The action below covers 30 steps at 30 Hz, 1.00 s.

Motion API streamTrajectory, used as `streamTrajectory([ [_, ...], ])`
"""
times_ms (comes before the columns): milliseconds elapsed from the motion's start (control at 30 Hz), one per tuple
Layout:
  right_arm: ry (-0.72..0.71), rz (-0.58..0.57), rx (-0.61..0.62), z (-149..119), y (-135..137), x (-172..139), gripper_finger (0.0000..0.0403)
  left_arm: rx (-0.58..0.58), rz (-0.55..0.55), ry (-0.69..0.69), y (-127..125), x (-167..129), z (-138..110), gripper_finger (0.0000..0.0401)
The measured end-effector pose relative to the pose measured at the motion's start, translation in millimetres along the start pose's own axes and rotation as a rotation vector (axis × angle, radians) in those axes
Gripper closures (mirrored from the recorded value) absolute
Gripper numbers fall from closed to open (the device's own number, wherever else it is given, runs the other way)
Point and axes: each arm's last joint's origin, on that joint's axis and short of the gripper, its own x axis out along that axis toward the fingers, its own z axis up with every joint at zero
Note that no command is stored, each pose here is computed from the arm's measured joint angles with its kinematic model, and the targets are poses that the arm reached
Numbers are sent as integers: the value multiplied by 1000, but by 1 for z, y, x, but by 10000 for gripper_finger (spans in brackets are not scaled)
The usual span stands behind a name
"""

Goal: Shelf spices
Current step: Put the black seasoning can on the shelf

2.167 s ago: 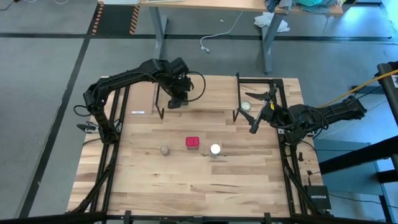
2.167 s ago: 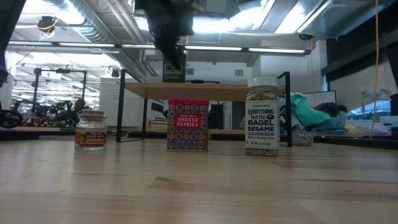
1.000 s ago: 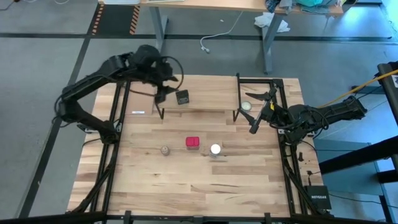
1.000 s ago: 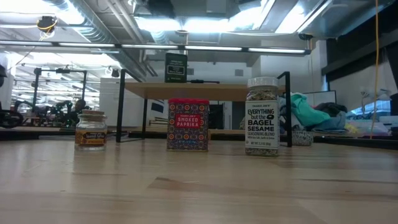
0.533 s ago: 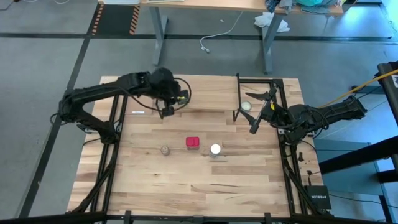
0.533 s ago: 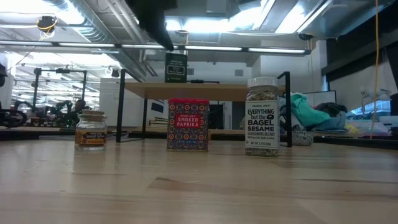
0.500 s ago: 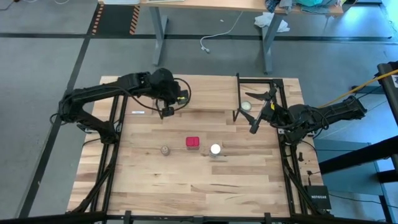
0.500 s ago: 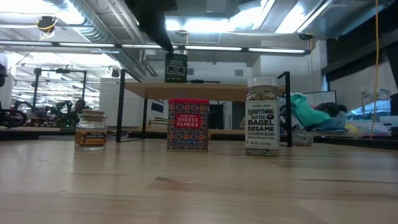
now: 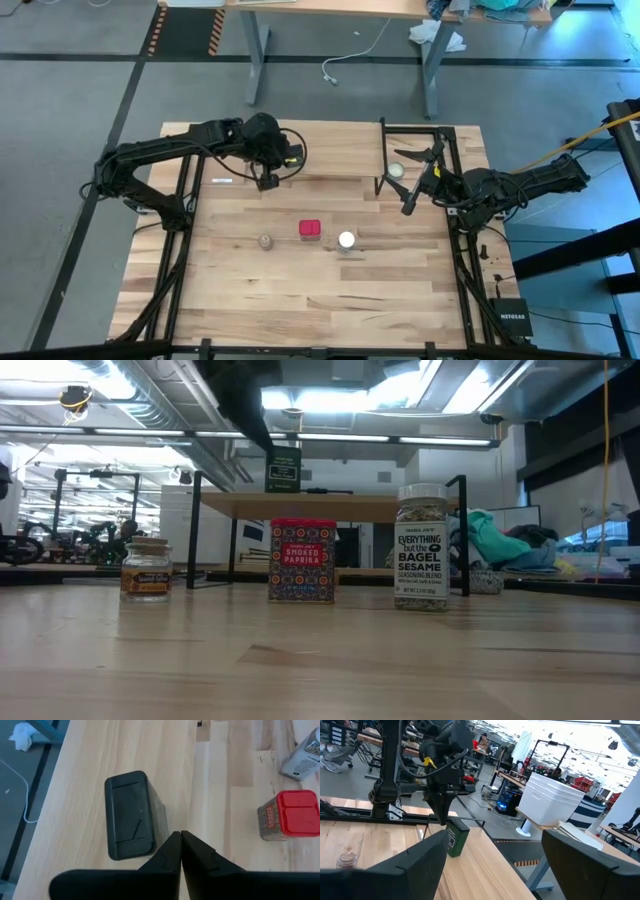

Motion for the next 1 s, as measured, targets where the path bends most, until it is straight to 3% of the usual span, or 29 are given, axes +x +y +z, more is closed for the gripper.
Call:
streamTrajectory([
  [1000,-2,0,16,0,0,0,77,-21,70,25,11,1,-4,400],
])
